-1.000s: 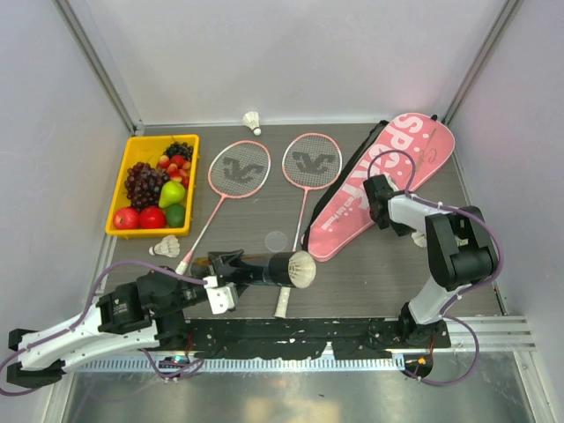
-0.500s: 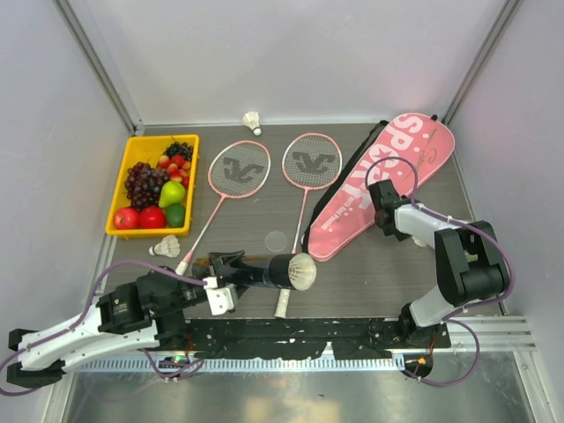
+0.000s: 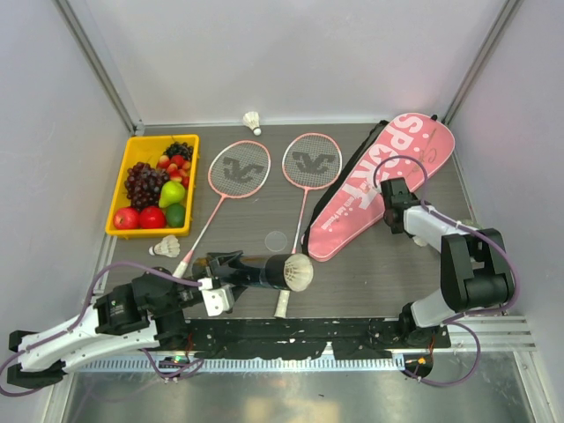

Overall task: Pack up the badminton gear
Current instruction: Pick up the shuttlecock at the center of the board.

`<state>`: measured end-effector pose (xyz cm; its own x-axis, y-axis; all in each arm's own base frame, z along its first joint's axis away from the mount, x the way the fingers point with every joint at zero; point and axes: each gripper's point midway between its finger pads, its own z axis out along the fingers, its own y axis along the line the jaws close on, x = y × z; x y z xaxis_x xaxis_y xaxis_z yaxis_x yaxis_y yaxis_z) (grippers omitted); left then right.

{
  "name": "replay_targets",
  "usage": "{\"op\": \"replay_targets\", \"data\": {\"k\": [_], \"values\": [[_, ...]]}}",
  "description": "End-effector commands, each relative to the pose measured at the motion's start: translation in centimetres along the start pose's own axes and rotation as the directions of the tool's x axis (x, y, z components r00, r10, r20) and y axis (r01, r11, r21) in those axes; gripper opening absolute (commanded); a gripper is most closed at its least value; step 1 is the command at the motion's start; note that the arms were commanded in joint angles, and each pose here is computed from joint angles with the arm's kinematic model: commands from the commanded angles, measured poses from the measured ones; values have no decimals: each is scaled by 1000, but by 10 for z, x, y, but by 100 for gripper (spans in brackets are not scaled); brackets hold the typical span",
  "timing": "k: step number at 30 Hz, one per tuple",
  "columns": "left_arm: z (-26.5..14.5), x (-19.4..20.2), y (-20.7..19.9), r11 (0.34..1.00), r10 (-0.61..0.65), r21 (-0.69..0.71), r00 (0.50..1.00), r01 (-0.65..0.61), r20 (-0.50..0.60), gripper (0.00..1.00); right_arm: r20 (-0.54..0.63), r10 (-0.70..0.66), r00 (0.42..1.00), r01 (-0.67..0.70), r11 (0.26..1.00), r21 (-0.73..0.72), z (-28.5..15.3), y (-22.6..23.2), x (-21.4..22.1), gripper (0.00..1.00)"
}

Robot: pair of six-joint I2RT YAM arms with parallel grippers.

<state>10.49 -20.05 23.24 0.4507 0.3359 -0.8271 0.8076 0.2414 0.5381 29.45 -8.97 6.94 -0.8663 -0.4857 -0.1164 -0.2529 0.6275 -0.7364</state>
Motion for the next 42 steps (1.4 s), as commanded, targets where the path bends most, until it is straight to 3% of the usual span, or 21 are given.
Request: {"op": "replay_targets", "data": {"k": [1,11,18,28,31,34,38,39,42], "values": [[-2,-29,15,999,-10,-49,994,16,109,0,42,23,999,-24,1000,21,1,-10,-13,43],[-3,-28,16,998,-7,-57,994,14,113,0,6,26,1000,-27,1000,11,12,-12,-11,31],[-1,-27,16,998,-6,-59,995,12,103,0,-3,52,999,-52,998,-35,-1,-19,-14,5],[5,-18,16,998,3,-68,998,2,68,0,85,237,968,-222,963,-153,-72,-56,-37,5],[7,-13,14,998,10,-69,999,-7,49,0,137,344,929,-326,936,-136,-99,-83,-42,5],[9,-8,15,997,9,-74,1000,-7,28,0,162,508,846,-481,858,-180,-128,-104,-52,5],[11,-4,14,997,11,-74,1000,-10,11,0,233,653,720,-515,729,-451,-175,-93,-83,5],[11,-3,16,996,7,-84,1000,-7,5,0,239,721,651,-527,655,-541,-191,-89,-97,5],[14,0,20,994,-17,-111,1000,14,-23,0,303,777,552,-445,582,-681,-243,-79,-112,5]]}}
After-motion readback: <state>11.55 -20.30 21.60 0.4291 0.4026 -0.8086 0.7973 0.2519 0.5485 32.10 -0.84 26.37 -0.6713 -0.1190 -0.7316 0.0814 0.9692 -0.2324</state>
